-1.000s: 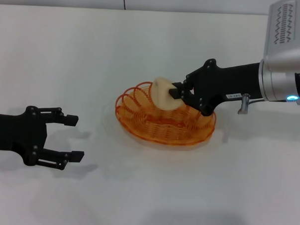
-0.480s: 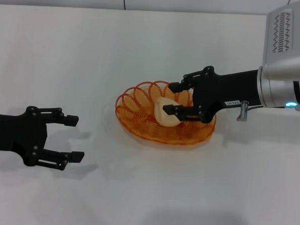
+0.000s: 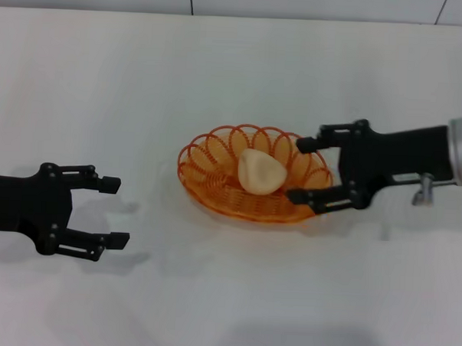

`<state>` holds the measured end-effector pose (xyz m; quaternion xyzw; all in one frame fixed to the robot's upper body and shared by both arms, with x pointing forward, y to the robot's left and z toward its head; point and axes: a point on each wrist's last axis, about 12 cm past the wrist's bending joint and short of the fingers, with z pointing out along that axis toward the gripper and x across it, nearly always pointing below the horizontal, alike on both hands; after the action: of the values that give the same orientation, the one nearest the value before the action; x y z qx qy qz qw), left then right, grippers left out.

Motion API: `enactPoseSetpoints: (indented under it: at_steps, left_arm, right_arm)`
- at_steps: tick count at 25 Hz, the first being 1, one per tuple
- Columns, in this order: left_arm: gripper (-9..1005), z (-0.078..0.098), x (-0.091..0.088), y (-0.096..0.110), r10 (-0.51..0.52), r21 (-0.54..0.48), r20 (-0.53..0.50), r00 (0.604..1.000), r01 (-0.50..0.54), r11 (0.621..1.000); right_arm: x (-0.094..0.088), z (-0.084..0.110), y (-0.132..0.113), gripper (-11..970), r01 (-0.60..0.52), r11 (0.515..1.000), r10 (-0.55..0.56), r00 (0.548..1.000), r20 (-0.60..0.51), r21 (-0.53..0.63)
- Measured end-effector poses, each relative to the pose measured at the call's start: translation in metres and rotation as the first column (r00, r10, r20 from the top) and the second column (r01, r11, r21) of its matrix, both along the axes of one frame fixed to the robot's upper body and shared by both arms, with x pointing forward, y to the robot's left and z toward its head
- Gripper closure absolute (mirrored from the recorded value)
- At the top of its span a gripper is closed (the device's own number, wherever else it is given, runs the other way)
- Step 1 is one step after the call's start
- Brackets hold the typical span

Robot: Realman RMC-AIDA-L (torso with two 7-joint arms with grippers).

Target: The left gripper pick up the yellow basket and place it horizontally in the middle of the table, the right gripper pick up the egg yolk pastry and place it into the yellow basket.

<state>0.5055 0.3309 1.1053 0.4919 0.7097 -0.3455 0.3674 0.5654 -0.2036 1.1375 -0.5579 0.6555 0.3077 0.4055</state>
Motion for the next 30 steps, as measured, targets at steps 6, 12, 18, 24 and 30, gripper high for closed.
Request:
enactPoseSetpoints:
  at_steps: [6,12,18,24,30]
  left_arm:
    - [127,0.002,0.003,-0.001,-0.006,0.000,0.007,1.000,0.006,1.000]
    - [128,0.003,0.003,-0.001,-0.008,-0.001,0.005,1.000,0.008,1.000]
    - [128,0.007,0.010,-0.005,-0.026,0.005,0.000,1.000,0.026,1.000]
    - [128,0.011,0.015,-0.008,-0.038,0.011,0.004,0.999,0.038,0.999]
    - [128,0.011,0.017,-0.009,-0.043,0.028,-0.016,0.999,0.044,0.999]
  right_arm:
    - [-0.014,-0.020,-0.037,178,-0.007,0.995,0.012,0.999,-0.042,0.099]
    - [-0.023,-0.031,-0.053,177,0.015,0.991,-0.008,0.999,-0.053,0.135]
    - [-0.027,-0.036,-0.060,178,0.021,0.993,-0.013,0.997,-0.075,0.118]
    - [-0.029,-0.039,-0.064,184,0.018,0.996,-0.010,0.994,-0.105,0.083]
    - [-0.029,-0.039,-0.069,188,0.031,0.998,-0.025,0.994,-0.109,0.061]
